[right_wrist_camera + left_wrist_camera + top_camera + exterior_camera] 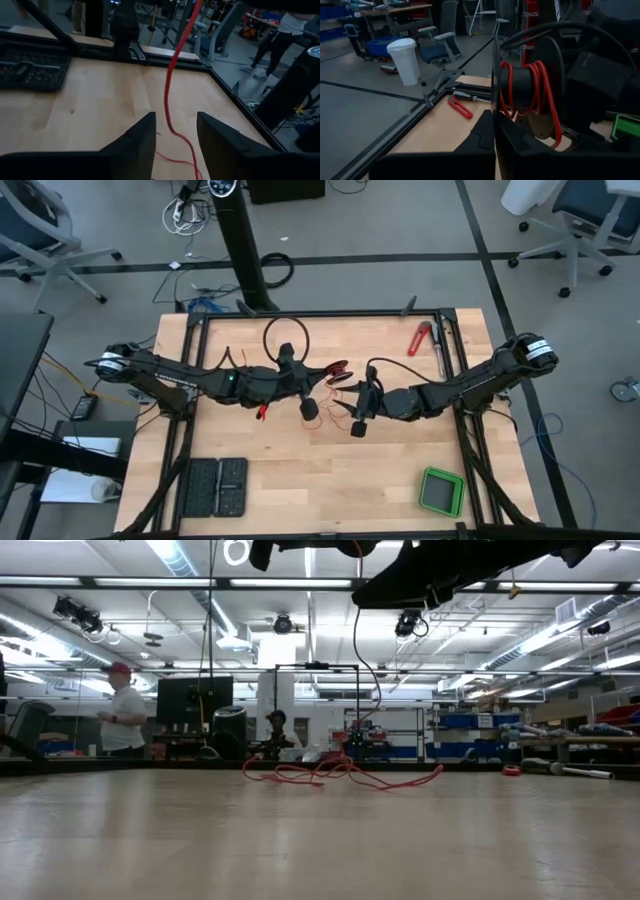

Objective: Coil cords
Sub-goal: Coil the red wire onto the black spool

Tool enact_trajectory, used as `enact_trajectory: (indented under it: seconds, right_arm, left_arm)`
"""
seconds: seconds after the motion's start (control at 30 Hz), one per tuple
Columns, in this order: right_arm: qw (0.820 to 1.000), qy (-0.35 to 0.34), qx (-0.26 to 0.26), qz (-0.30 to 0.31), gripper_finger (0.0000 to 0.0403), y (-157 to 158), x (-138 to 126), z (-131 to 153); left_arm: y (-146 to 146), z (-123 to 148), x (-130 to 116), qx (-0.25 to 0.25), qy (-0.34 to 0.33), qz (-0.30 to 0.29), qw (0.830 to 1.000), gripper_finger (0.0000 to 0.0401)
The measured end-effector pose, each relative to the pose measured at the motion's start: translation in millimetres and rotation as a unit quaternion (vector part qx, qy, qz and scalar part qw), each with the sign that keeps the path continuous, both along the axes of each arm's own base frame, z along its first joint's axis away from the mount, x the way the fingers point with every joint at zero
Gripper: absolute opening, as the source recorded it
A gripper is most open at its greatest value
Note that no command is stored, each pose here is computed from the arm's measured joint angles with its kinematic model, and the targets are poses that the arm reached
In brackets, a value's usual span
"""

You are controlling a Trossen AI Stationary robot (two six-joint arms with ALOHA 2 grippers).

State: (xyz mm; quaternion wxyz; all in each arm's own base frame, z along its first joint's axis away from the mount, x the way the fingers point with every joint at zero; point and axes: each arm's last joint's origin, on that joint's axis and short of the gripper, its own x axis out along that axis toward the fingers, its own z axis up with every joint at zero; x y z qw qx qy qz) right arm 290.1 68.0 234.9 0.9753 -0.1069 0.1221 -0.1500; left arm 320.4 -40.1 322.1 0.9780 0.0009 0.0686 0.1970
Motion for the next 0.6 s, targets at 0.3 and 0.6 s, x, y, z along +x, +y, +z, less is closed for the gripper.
enact_trajectory:
  seconds: [0.3, 0.6]
  right_arm:
    - [1.0, -0.002, 0.011, 0.012, 0.0139, -5.8, 2.3, 0.1]
    - [1.0, -0.008, 0.006, 0.014, 0.0099, -6.1, 2.8, 1.6]
  left_arm:
    - [-1.5, 4.8, 0.9, -0.005, -0.025, -0.015, 1.0, 0.0001]
    - [-3.2, 5.5, 0.7, 0.005, -0.025, -0.019, 0.999, 0.0001]
